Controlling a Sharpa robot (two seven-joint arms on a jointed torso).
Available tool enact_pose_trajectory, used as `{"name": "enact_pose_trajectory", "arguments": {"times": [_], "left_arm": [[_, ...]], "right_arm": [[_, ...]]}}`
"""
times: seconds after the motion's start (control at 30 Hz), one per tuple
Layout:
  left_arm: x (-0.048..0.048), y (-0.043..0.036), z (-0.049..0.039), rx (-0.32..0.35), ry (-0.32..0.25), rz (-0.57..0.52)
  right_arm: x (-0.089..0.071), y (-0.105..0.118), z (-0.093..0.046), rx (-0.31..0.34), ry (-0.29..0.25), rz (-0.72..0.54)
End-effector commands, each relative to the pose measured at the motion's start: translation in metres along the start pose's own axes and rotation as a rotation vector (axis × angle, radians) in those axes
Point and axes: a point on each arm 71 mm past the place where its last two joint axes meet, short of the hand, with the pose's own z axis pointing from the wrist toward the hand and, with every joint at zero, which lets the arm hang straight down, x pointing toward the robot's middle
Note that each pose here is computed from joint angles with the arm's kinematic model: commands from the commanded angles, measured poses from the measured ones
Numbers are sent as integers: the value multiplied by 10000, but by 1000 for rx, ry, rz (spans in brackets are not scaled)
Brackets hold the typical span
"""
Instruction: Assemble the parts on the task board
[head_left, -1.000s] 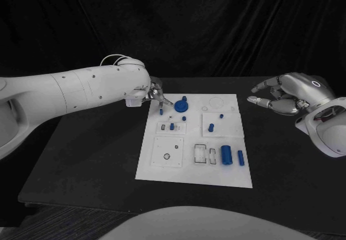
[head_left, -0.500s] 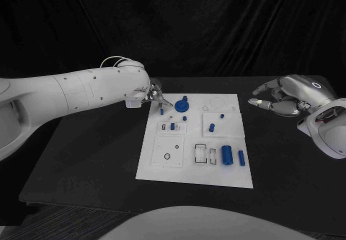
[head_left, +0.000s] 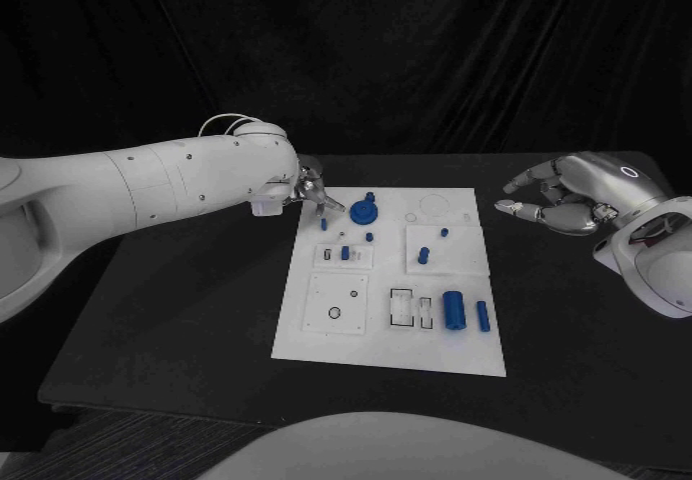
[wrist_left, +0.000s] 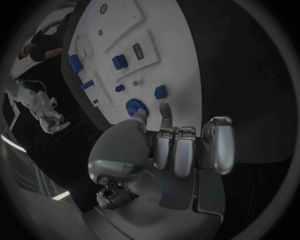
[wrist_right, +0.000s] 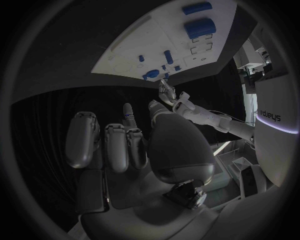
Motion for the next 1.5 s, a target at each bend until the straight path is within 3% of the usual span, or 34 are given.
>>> {"name": "enact_pose_trajectory", "arguments": {"times": [0.03,1.07,1.5], "left_arm": [[8,-14,4,18,-4,-5],[130,63,-26,19,19,-8],[190,48,-11,33,22,-11]], "right_arm": [[21,-21,-5,25,18,-1],[71,-31,-12,37,52,-1],[82,-28,-9,38,57,0]]}}
